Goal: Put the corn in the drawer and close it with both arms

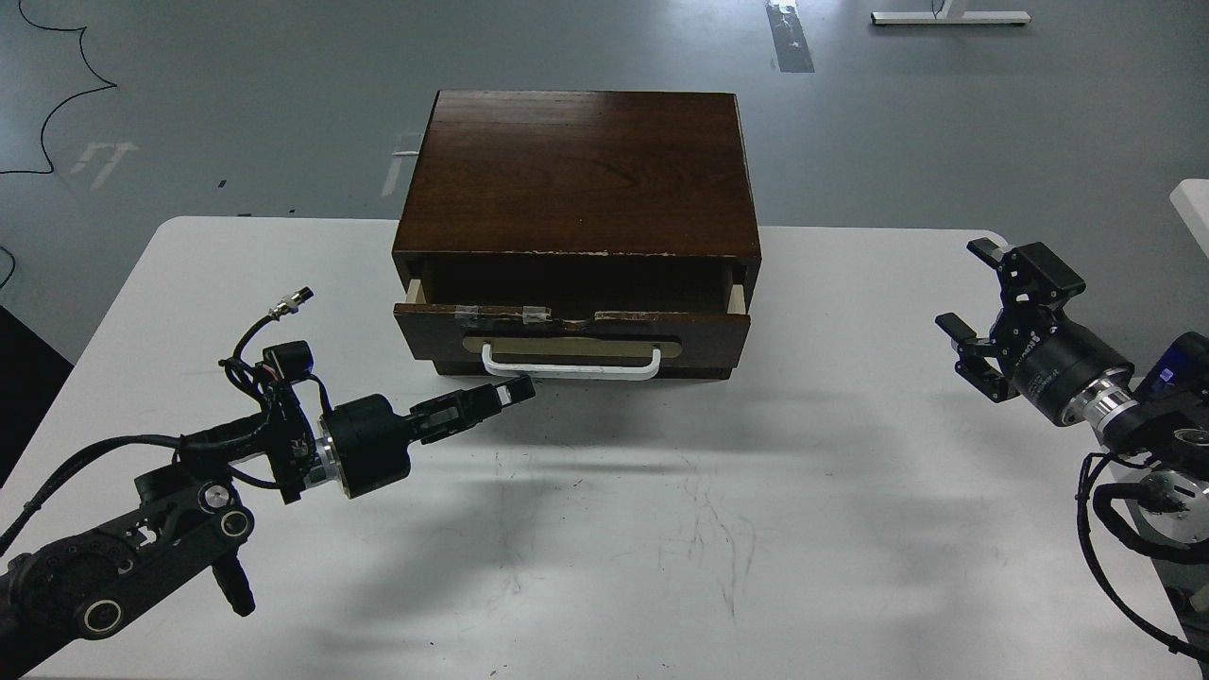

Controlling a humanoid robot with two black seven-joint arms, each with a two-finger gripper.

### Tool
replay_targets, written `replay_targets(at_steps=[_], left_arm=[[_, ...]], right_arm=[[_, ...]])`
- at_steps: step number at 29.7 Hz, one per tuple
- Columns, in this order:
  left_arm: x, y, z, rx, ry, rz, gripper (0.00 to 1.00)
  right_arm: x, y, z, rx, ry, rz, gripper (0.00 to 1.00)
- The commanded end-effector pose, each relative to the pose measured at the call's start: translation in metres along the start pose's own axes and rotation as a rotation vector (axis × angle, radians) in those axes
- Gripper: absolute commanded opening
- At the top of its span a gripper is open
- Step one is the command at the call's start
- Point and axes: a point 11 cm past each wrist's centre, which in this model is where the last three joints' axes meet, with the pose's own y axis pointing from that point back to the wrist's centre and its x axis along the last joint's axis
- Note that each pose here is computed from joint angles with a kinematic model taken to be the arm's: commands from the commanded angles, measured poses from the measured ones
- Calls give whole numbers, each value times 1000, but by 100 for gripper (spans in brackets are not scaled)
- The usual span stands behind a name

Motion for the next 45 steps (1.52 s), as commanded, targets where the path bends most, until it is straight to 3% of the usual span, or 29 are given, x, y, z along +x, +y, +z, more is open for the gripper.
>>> replay_targets(at_steps=[1, 45], left_arm=[[4, -2, 0, 2, -9, 0, 0], [35, -23, -9, 30, -8, 3, 0]], right_arm=[[0, 0, 0, -1, 0, 0, 100], [3, 3, 2, -7, 5, 13, 100]])
